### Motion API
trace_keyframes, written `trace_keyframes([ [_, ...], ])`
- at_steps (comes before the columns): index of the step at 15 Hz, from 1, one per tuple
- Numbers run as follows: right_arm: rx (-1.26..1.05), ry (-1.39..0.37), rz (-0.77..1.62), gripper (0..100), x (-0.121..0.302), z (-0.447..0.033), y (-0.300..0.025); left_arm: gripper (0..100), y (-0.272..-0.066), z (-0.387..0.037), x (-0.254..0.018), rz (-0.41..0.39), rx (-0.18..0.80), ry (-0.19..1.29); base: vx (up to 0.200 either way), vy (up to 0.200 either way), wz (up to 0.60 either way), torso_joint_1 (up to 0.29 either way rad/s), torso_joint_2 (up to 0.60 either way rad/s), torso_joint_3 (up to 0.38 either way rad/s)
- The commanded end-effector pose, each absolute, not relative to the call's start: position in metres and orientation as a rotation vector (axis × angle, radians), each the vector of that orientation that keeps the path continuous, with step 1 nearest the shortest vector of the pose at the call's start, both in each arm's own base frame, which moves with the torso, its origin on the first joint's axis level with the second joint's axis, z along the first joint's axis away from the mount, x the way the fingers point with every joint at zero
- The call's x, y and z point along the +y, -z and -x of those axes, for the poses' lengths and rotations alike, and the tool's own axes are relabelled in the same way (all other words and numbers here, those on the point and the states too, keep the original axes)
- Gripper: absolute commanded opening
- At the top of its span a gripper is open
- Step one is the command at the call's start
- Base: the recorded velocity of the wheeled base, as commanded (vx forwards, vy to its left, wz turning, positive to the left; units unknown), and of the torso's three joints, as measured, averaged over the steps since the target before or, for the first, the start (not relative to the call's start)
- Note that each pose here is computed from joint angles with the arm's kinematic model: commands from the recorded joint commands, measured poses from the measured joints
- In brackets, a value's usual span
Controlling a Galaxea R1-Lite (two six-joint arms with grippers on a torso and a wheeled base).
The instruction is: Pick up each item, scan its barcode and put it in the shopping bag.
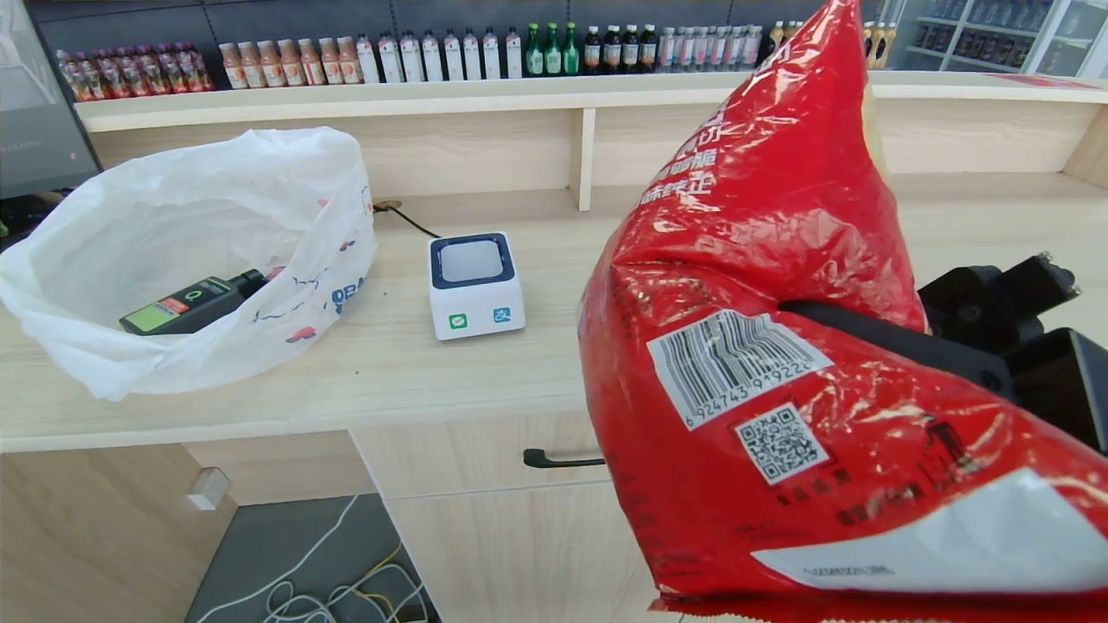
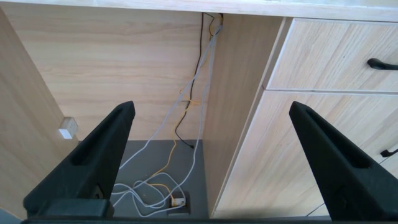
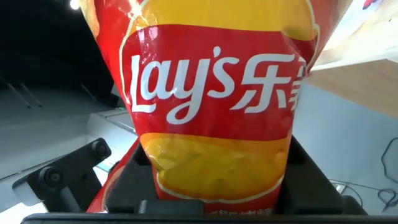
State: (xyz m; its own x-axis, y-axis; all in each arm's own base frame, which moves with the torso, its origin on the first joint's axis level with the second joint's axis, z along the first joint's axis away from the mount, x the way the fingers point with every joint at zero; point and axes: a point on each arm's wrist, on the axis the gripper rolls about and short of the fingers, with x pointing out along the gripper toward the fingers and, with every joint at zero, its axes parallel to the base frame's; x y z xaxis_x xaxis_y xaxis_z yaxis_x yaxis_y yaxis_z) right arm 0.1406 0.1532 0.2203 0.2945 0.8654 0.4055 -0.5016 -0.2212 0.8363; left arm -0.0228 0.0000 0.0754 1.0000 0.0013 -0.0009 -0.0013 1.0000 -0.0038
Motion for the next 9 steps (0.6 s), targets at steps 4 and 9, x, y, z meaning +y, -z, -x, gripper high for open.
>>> trace_keyframes([
  [4,0.407,-1.329,-1.240,0,0.1551,-0.1386,-0.2194,100,-0.0755,0.0228,0.0000,0.005,0.000,-0.002,0.000,0.000,0.00,0.000,0.00,0.000],
  [9,0.412,-1.301,-1.218,0,0.1512,-0.1378,-0.2121,100,-0.0755,0.0228,0.0000,0.005,0.000,-0.002,0.000,0.000,0.00,0.000,0.00,0.000],
])
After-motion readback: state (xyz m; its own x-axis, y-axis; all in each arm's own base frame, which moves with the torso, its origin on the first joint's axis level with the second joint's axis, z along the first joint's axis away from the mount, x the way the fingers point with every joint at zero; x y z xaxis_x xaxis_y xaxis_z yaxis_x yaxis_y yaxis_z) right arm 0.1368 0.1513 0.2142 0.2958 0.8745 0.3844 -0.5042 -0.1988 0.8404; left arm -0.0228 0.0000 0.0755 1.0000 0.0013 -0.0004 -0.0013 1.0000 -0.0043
